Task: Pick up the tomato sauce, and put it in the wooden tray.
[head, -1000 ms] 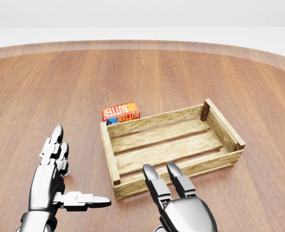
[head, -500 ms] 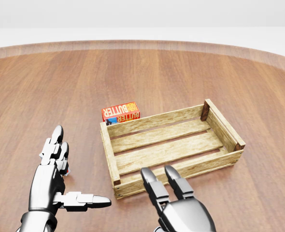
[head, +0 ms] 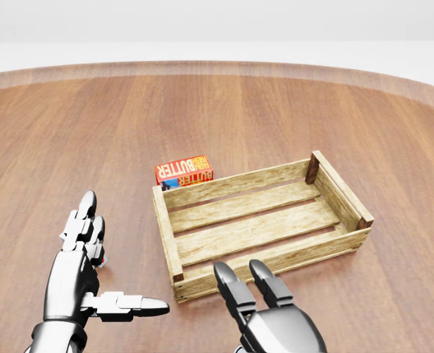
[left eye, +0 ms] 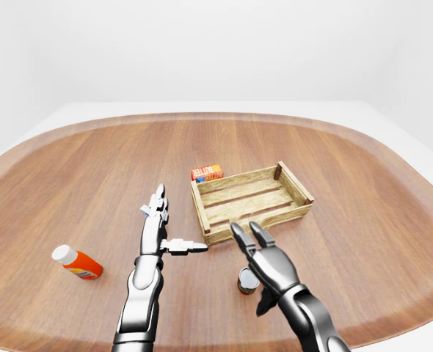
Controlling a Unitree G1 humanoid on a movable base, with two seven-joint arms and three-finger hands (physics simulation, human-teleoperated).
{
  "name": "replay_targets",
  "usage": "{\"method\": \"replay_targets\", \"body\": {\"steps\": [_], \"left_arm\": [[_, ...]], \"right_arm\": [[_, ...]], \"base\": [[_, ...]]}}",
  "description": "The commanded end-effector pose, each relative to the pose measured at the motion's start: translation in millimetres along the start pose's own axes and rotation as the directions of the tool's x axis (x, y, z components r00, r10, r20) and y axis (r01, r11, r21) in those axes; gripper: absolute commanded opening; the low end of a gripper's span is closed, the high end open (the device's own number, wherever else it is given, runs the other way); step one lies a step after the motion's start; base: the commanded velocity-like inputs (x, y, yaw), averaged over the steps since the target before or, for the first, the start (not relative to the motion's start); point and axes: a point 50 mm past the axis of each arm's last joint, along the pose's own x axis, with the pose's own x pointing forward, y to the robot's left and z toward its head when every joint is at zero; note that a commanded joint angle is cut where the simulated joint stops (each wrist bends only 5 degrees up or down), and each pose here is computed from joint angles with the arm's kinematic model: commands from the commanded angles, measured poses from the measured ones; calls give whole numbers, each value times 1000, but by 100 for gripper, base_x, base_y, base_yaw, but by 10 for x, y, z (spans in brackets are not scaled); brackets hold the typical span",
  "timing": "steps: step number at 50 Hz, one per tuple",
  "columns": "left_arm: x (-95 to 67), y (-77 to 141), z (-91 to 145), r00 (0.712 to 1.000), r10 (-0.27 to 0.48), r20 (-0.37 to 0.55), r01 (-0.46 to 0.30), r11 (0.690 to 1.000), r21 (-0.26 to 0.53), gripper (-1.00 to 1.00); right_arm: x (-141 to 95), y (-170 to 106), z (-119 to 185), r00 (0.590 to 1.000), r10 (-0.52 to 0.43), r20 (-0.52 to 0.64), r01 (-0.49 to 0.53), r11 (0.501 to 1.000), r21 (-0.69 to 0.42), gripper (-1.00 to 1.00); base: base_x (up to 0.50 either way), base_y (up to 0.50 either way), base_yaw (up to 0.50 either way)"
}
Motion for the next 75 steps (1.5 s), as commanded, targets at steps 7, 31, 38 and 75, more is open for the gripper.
{"method": "replay_targets", "body": {"steps": [7, 31, 38, 75], "left_arm": [[1, -1, 1, 1000, -1, 0, 1, 1000, 0, 100], [0, -4, 2, 1000, -1, 0, 1, 1000, 0, 100], [0, -5, 1, 1000, -1, 0, 1, 1000, 1, 100], [-2, -5, 1, 1000, -2, -1, 2, 1000, 3, 100]], "right_arm": [[-4, 23, -11, 999, 44, -23, -44, 999, 7, 100], [-12, 74, -28, 987, 149, -58, -149, 989, 10, 100], [-15, 70, -33, 982, 173, -77, -177, 983, -46, 100], [-10, 64, -23, 971, 225, -78, -235, 958, -164, 100]], "base": [[0, 0, 0], [0, 0, 0], [0, 0, 0], [0, 0, 0]]}}
